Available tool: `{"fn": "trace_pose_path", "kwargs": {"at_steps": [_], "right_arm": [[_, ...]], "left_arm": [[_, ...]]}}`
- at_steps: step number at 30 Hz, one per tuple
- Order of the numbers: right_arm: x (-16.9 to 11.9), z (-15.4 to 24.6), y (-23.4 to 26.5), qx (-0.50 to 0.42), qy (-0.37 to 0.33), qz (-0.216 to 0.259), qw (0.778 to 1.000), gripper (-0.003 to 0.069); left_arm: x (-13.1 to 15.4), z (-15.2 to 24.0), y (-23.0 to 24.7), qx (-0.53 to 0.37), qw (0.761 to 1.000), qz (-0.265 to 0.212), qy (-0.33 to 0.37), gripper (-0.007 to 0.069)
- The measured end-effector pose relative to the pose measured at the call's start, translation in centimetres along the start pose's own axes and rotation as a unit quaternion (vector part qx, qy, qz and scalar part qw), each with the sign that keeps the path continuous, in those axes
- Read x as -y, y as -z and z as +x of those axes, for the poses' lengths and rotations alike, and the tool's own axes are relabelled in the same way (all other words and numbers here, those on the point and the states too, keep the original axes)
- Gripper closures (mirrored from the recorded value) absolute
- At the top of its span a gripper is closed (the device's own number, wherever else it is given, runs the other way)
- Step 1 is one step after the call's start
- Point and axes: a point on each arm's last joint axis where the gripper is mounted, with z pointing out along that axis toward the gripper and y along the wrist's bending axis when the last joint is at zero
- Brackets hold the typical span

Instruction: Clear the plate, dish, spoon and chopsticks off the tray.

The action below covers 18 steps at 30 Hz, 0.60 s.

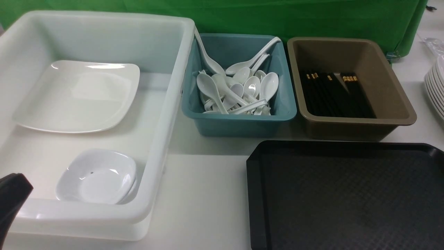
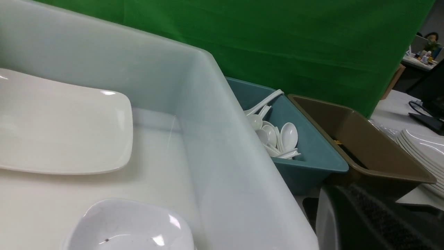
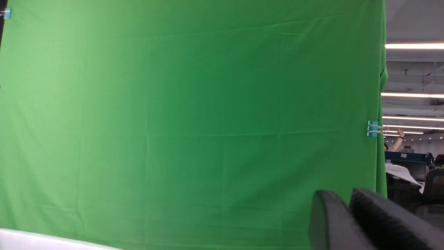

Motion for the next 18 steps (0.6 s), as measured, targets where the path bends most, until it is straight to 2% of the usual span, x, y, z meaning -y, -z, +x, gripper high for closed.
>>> {"fn": "trace_pose_path", "kwargs": {"at_steps": [12, 18], "right_arm": [[0.0, 0.0, 0.0, 0.000, -0.002, 0.000, 1.000, 0.0512], [0.0, 0.0, 0.0, 0.000, -0.002, 0.000, 1.000, 0.0498]], "left_arm": [[-0.2, 0.0, 0.0, -0.001, 0.999, -0.013, -0.036, 0.0615], [-1.2, 1.0, 0.0, 0.014, 0.995, -0.051, -0.084, 0.0615]]}}
